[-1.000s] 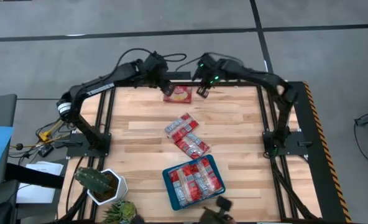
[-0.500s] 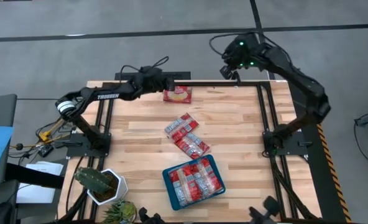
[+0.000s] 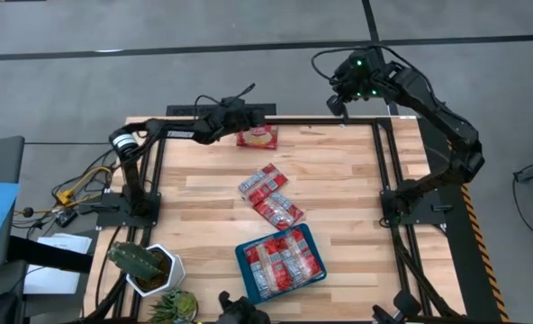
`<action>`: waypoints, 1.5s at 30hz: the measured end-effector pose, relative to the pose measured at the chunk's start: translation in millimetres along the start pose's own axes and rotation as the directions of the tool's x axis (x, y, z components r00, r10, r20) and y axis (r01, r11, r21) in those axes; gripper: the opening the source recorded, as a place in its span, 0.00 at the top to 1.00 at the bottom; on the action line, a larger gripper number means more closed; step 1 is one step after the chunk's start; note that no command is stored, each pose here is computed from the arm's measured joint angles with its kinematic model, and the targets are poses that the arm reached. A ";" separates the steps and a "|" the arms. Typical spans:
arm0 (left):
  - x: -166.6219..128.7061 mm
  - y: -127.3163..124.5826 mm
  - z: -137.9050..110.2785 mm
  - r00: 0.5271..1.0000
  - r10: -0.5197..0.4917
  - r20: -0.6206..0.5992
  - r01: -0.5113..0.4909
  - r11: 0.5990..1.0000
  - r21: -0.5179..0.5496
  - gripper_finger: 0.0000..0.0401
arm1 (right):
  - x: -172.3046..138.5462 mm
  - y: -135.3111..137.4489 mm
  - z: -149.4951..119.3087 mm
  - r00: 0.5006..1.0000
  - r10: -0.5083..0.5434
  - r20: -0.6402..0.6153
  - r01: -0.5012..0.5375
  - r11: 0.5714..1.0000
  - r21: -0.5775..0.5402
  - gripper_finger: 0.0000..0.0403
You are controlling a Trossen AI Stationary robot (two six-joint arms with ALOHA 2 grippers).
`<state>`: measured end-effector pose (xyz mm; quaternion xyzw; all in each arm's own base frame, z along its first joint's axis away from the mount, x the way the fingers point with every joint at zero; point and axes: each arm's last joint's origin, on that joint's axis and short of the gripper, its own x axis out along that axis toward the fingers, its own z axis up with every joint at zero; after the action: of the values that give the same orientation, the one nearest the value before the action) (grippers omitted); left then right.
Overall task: Sort popcorn bags into baskets
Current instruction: Move the popcorn bags to middle of the table
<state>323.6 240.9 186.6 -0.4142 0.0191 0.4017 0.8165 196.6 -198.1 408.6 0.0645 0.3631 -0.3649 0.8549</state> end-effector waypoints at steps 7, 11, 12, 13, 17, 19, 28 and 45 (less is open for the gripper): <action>29.7 -6.9 -6.0 0.988 -0.134 -0.079 0.135 0.991 0.012 1.00 | -0.5 -2.1 -1.0 1.000 -0.005 -0.006 0.005 1.000 -0.004 0.96; 43.6 3.5 -18.5 0.984 -0.115 -0.135 0.114 0.993 -0.013 1.00 | -2.6 -2.4 -1.1 1.000 -0.006 -0.001 0.006 1.000 -0.015 0.98; 46.4 5.6 -20.7 0.984 -0.110 -0.137 0.108 0.994 -0.023 1.00 | -2.7 -2.4 -1.1 1.000 -0.006 0.000 0.006 1.000 -0.015 0.98; 47.9 7.6 -22.7 0.984 -0.104 -0.142 0.100 0.994 -0.036 1.00 | -2.9 -2.3 -1.3 1.000 -0.006 -0.003 0.006 1.000 -0.015 0.97; 51.3 11.6 -27.2 0.982 -0.106 -0.157 0.098 0.993 -0.060 1.00 | -2.7 -2.1 -2.6 1.000 -0.004 -0.016 0.004 1.000 -0.016 0.94; 51.2 11.5 -27.2 0.981 -0.106 -0.161 0.096 0.993 -0.069 1.00 | -2.7 -1.8 -2.7 1.000 -0.003 -0.018 0.003 1.000 -0.017 0.94; 45.9 16.9 -20.7 0.974 -0.054 -0.222 -0.004 0.967 -0.254 1.00 | -2.7 -1.8 -2.5 1.000 -0.003 -0.015 0.003 1.000 -0.018 0.98; 20.2 -17.6 -3.7 0.897 0.299 -0.325 -0.247 0.950 0.191 1.00 | -4.1 -1.8 -1.7 1.000 -0.003 -0.002 0.003 1.000 -0.017 0.96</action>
<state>350.1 245.4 188.4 -0.4116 0.2513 0.4300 0.7632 192.5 -196.4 410.3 0.0573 0.3672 -0.3631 0.8544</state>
